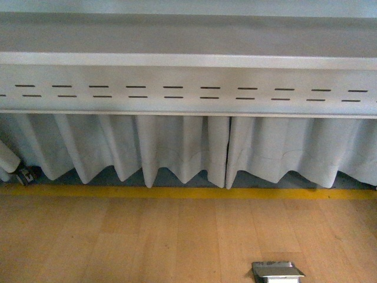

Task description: Open oven

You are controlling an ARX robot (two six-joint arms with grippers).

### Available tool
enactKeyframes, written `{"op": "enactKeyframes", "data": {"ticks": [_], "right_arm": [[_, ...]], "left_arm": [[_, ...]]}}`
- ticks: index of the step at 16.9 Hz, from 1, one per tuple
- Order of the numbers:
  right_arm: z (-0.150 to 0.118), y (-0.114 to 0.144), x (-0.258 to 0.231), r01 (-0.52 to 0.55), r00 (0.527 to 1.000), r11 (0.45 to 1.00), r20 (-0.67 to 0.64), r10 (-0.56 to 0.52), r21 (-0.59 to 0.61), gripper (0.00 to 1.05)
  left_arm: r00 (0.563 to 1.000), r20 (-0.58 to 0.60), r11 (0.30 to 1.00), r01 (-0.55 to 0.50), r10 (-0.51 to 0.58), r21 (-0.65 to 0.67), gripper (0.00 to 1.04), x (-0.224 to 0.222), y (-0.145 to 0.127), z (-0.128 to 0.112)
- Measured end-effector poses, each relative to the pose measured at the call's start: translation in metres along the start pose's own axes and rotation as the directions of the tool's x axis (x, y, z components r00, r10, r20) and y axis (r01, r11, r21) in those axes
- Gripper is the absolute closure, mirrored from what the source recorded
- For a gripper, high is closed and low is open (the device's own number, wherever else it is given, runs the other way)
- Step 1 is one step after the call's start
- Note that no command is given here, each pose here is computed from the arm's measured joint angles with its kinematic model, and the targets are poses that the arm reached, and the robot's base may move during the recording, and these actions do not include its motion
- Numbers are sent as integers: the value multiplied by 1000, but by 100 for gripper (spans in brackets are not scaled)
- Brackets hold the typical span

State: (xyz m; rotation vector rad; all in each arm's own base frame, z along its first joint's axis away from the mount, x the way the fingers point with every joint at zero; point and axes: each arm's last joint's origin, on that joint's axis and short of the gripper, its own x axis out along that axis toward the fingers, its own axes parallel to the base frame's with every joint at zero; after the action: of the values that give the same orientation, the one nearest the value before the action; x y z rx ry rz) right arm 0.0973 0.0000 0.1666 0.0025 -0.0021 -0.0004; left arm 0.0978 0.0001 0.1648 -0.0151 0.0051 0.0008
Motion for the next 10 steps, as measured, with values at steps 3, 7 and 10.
{"op": "enactKeyframes", "data": {"ticks": [3,7,10], "right_arm": [[0,0,0,0,1000,1000,0,0,0,6],[0,0,0,0,1000,1000,0,0,0,6],[0,0,0,0,1000,1000,0,0,0,6]], "left_arm": [[1000,0,1000,0,0,0,7,0,0,0],[1000,0,1000,0,0,0,7,0,0,0],[1000,0,1000,0,0,0,7,0,0,0]]}}
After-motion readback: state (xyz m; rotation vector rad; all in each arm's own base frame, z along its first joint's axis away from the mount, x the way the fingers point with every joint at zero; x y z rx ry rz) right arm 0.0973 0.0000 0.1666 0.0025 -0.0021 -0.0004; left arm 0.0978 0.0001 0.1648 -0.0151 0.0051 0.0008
